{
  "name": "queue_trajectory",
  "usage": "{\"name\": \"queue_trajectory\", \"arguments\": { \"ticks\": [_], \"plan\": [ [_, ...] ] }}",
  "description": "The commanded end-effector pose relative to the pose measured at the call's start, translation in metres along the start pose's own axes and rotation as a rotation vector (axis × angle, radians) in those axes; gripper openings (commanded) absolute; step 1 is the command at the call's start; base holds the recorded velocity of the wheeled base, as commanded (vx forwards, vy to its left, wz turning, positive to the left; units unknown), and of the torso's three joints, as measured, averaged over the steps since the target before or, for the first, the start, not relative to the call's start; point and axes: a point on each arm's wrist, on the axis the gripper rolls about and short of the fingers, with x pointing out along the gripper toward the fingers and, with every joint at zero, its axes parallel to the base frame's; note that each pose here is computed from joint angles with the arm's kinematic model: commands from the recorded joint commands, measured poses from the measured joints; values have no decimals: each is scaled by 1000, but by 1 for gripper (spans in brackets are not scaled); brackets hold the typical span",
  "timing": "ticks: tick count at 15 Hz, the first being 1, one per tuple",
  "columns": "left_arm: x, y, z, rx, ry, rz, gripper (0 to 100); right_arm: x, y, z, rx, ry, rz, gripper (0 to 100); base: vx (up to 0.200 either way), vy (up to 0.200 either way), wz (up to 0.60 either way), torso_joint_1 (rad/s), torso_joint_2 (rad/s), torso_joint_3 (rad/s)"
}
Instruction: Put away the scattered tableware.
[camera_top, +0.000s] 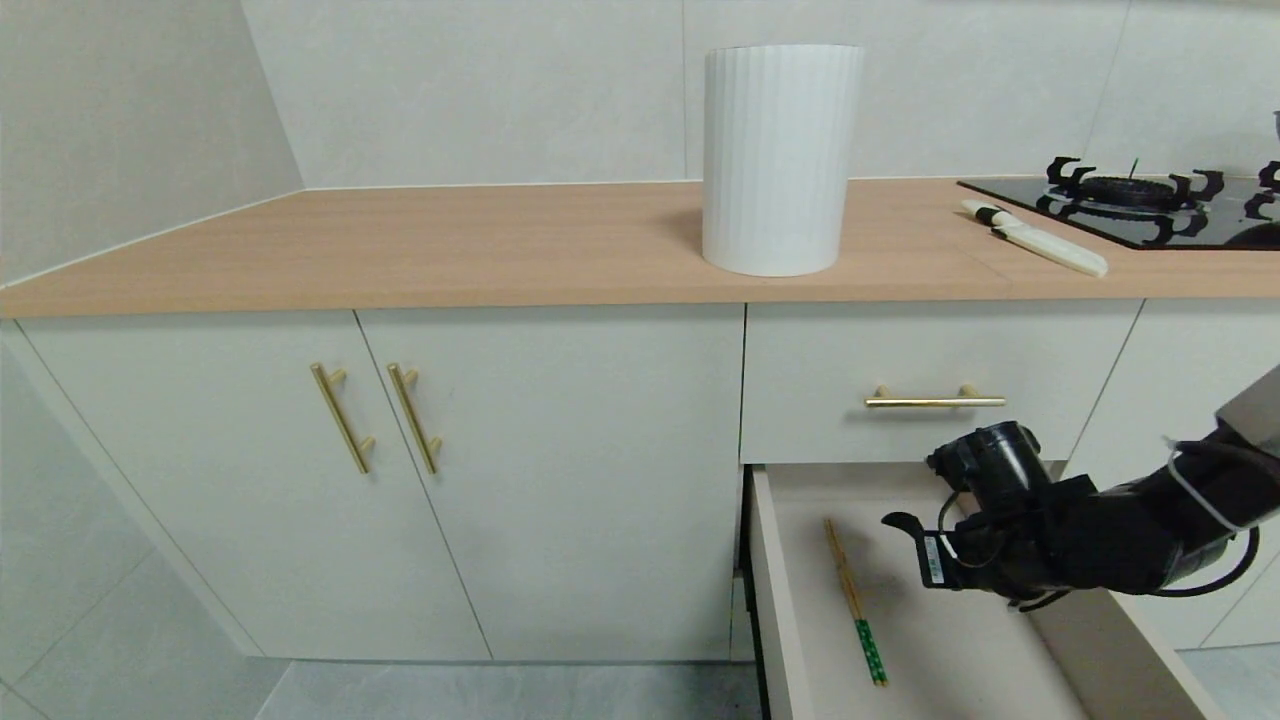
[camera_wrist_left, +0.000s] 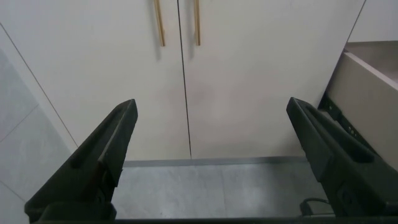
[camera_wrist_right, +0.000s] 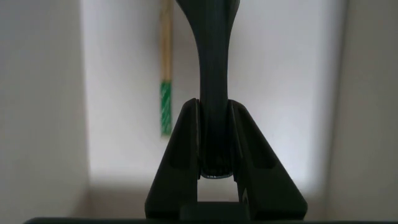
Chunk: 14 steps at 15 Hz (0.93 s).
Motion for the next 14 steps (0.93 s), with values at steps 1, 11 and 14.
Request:
{"name": "queue_trajectory", "arguments": {
  "ticks": [1, 11, 14],
  "plan": [
    [0, 0, 0, 0, 0, 0, 100, 43, 1, -24, -15, 80, -49, 0, 0, 0, 0, 0, 0, 0],
    [0, 0, 0, 0, 0, 0, 100, 83, 2, -44, -28, 113, -61, 0, 0, 0, 0, 0, 0, 0],
    [0, 0, 0, 0, 0, 0, 100, 84, 2, -44, -27, 114, -63, 0, 0, 0, 0, 0, 0, 0]
  ]
}}
